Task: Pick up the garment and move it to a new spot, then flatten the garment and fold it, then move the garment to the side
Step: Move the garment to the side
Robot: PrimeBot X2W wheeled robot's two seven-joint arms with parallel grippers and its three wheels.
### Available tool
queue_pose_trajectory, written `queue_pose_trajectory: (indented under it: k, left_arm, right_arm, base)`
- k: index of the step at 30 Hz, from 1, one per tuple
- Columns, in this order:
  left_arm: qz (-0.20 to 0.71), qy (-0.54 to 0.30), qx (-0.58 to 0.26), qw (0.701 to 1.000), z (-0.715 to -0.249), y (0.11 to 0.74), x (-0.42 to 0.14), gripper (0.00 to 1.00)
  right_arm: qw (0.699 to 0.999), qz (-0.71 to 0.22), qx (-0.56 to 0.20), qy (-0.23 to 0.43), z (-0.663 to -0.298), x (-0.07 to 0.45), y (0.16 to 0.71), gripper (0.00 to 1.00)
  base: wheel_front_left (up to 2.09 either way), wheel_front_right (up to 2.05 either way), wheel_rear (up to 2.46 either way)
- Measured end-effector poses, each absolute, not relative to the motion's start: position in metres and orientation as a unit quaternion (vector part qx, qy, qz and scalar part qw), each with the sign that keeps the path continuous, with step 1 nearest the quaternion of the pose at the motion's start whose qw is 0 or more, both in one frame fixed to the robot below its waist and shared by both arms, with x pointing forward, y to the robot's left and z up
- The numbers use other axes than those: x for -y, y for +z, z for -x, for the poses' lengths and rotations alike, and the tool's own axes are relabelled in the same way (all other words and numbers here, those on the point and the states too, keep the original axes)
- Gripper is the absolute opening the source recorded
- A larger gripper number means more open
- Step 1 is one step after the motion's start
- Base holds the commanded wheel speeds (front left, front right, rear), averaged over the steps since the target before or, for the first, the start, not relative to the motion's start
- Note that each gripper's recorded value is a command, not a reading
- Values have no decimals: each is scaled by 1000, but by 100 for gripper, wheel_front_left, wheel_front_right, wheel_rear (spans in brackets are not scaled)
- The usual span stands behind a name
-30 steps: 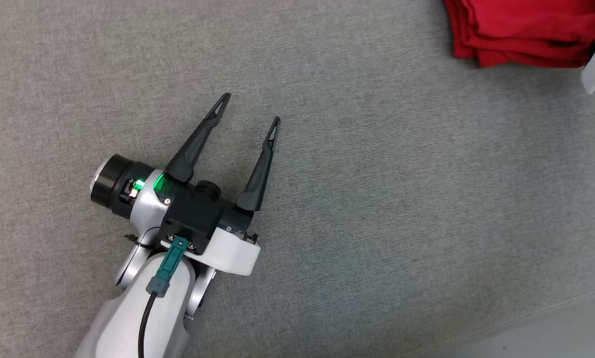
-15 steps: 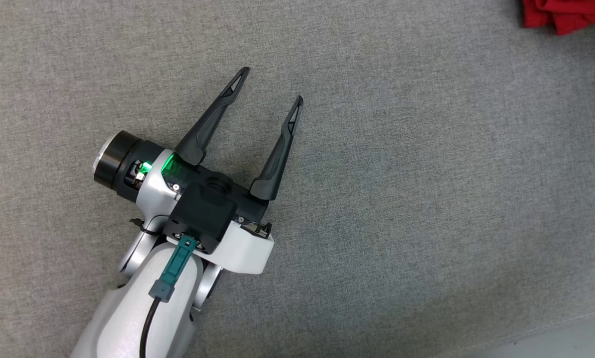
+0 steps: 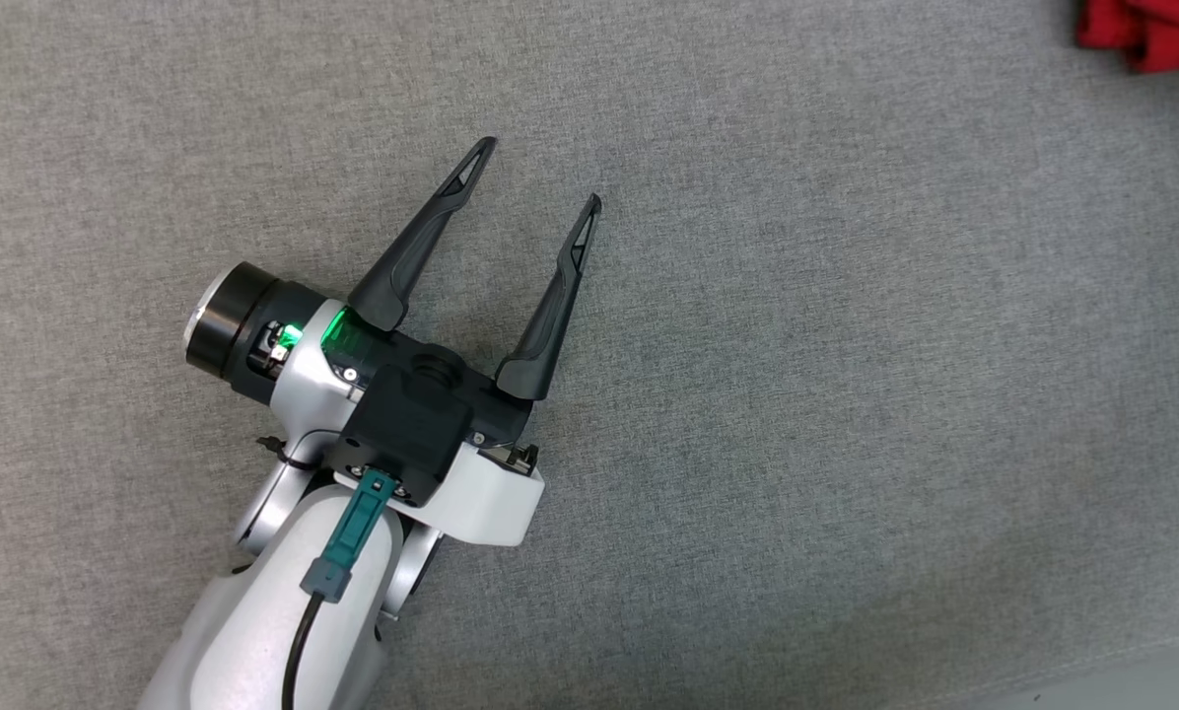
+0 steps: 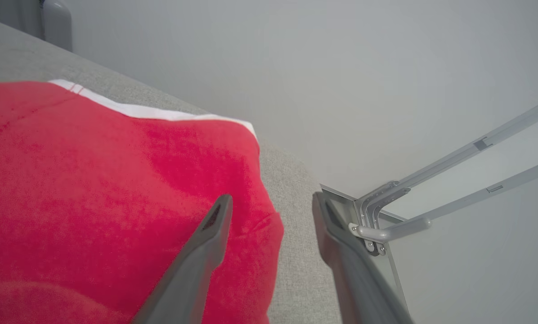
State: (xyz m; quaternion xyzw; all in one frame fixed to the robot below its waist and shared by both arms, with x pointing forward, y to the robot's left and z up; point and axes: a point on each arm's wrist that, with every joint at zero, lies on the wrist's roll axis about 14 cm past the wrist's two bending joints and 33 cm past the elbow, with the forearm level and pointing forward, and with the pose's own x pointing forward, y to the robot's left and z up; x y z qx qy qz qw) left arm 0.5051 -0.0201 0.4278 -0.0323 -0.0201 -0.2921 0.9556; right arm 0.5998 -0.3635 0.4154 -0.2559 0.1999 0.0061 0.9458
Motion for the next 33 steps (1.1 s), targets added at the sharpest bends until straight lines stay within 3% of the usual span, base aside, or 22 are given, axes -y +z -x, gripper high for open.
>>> queue_pose_trajectory:
  k: [4,8,14,23,33]
  left_arm:
    - [31,-286,28,957,-505,435,18,100]
    - [38,-276,36,960,-502,446,16,100]
    - [48,-243,39,968,-494,462,3,100]
    - [79,-148,24,986,-478,477,-49,100]
    - [91,-70,39,993,-452,502,-101,100]
  right_arm:
    - [956,261,-133,-14,-619,367,466,100]
    - [974,217,-70,9,-624,323,484,100]
    - [988,139,-23,68,-605,243,486,100]
    - [990,39,12,134,-567,164,499,100]
    - [985,4,44,167,-514,125,517,100]
  base:
    - [0,0,0]
    - [0,0,0]
    - [0,0,0]
    - [0,0,0]
    - [0,0,0]
